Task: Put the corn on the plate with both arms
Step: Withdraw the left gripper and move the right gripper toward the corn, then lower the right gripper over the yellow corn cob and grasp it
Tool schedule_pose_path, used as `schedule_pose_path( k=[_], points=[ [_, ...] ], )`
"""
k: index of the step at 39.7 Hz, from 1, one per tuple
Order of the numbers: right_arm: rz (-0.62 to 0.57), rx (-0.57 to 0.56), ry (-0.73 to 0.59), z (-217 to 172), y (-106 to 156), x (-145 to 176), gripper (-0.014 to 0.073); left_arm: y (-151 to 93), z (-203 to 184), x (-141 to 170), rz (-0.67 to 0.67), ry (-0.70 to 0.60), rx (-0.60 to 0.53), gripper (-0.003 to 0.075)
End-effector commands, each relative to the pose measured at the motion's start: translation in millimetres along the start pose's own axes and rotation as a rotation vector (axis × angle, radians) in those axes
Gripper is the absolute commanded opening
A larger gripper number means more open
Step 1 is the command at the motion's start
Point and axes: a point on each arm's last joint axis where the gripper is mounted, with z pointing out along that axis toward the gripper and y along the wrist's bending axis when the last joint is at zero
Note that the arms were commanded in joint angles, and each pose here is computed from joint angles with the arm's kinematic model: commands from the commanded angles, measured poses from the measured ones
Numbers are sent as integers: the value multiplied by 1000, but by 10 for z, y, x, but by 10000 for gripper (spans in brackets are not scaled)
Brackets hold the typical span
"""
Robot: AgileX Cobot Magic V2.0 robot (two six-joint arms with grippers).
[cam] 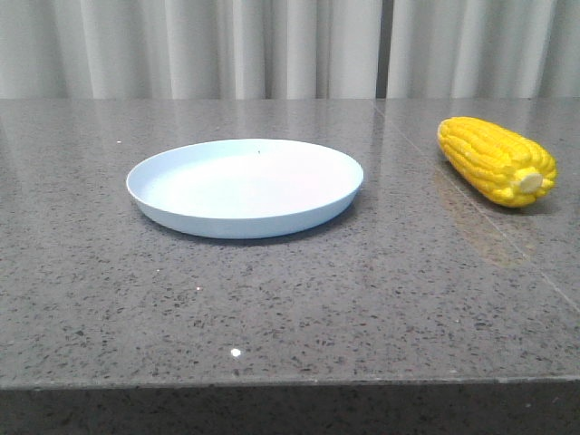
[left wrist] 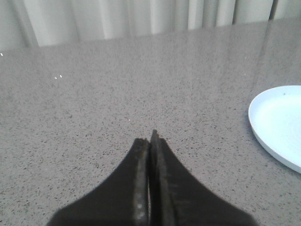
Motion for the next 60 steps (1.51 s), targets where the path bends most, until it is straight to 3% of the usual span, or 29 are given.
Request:
schedule_pose_path(
  k=[1,7,22,39,51,60],
  points=[
    [6,6,-95,-13,0,-171,602,8,-201,-95,2,-183,-12,-20],
    [6,6,-95,-13,0,-171,602,5,-361,-26,1,-252,-18,-20],
    [38,-3,-71,77,7,-232,602,5,-400,-11,1,-260,-20,-20],
    [150,-52,388,1342,74,-622,602,5,-400,-11,1,-260,-20,-20],
    [155,-151,616,2112,398,-368,602,5,-400,-11,1,-260,-20,-20],
    [152,-140,697,2456,443,-76,602,5,-400,-11,1,-260,-20,-20]
  ],
)
